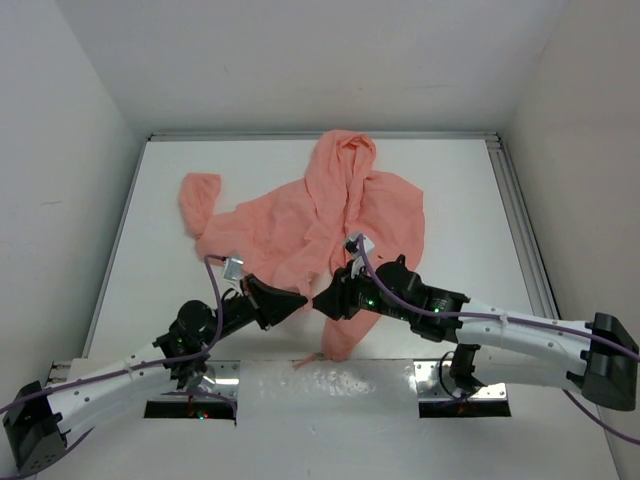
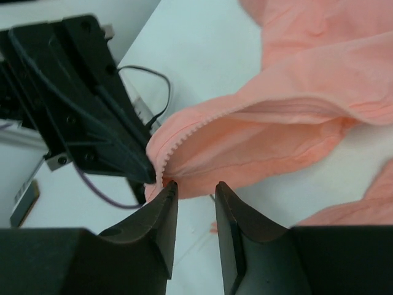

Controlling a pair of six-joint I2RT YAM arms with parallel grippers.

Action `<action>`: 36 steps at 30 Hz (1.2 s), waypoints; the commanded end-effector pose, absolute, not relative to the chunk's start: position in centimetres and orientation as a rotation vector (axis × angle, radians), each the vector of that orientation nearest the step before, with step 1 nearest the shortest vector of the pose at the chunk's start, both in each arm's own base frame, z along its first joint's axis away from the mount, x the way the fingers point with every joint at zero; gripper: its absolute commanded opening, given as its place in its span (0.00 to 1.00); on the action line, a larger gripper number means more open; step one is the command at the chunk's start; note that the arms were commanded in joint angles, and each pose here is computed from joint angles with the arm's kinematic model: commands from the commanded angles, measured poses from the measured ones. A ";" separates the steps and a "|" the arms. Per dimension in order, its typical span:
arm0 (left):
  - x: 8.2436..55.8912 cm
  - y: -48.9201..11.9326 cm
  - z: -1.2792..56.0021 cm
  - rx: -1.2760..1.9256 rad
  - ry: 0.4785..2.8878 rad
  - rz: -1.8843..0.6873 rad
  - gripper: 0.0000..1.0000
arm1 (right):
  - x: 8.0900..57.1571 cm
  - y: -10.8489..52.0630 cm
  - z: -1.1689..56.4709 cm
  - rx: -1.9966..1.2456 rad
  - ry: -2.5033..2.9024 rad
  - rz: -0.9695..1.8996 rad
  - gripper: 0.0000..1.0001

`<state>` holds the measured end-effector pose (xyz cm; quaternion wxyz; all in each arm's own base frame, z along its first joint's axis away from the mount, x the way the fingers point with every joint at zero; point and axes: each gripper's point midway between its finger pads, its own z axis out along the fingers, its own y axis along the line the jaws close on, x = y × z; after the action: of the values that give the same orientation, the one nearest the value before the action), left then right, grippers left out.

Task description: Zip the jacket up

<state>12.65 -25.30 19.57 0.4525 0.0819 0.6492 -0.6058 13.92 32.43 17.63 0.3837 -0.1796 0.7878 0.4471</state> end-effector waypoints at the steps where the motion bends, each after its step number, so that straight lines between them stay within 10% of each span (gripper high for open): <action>1: 12.0 -25.2 17.6 0.234 1.606 -1.500 0.00 | 12.2 34.0 20.1 -0.526 1.920 1.313 0.31; 26: 11.5 -25.7 17.8 0.284 1.609 -1.524 0.00 | 13.9 33.1 21.2 -0.423 1.891 1.243 0.37; 36: 10.6 -26.0 17.6 0.344 1.610 -1.552 0.00 | 13.8 34.2 22.3 -0.402 1.838 1.325 0.16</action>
<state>12.13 -25.90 18.61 0.4377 0.1073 0.6573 -0.6041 13.26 33.02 19.12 0.3868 -0.1717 0.7600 0.4933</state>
